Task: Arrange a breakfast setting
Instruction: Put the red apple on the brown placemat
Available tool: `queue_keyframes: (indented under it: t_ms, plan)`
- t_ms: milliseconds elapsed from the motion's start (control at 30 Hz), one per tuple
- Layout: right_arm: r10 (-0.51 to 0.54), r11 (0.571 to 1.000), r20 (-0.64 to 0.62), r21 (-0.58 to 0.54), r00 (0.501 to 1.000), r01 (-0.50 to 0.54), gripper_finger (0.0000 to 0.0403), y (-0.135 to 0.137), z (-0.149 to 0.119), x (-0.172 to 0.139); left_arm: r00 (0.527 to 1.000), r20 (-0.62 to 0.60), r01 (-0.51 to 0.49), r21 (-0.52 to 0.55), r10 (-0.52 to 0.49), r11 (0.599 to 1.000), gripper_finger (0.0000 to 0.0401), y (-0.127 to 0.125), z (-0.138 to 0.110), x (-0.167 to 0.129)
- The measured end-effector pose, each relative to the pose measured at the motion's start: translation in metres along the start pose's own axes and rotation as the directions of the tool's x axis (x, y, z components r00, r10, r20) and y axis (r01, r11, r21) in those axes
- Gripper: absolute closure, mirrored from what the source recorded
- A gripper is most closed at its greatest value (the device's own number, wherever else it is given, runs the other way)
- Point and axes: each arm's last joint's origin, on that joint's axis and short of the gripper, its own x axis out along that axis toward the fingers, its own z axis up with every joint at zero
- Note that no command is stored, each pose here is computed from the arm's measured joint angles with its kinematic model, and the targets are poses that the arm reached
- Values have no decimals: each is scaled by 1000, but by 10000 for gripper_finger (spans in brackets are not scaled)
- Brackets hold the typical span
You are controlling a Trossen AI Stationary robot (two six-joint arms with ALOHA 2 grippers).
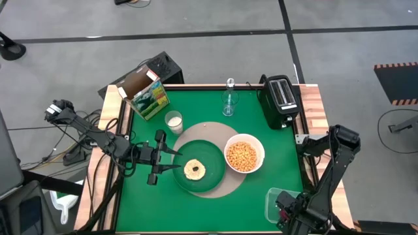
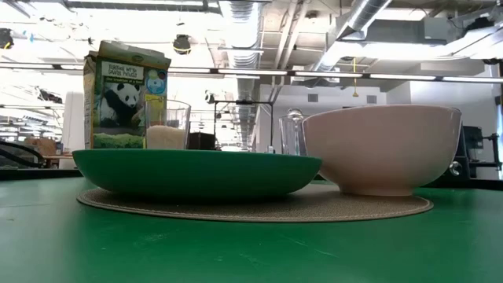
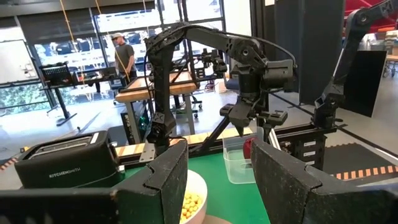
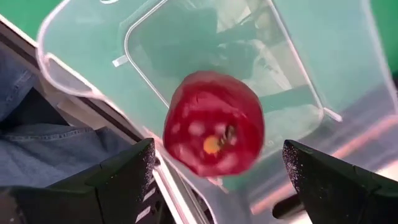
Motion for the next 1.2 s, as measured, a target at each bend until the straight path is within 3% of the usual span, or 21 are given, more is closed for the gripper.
queue_keyframes:
  t_ms: [267,933,1200]
  plan:
    - [12,1000,-8,2,1000,-12,24,-2,3,20,1000,1,-1,6,1,1000,238,0,0,0]
    - [11,1000,-7,-24,1000,-12,24,-2,3,20,1000,0,0,6,0,1000,238,0,0,0]
    - [51,998,-25,-40,998,-52,24,-2,5,38,1000,0,0,7,0,1000,238,0,0,0]
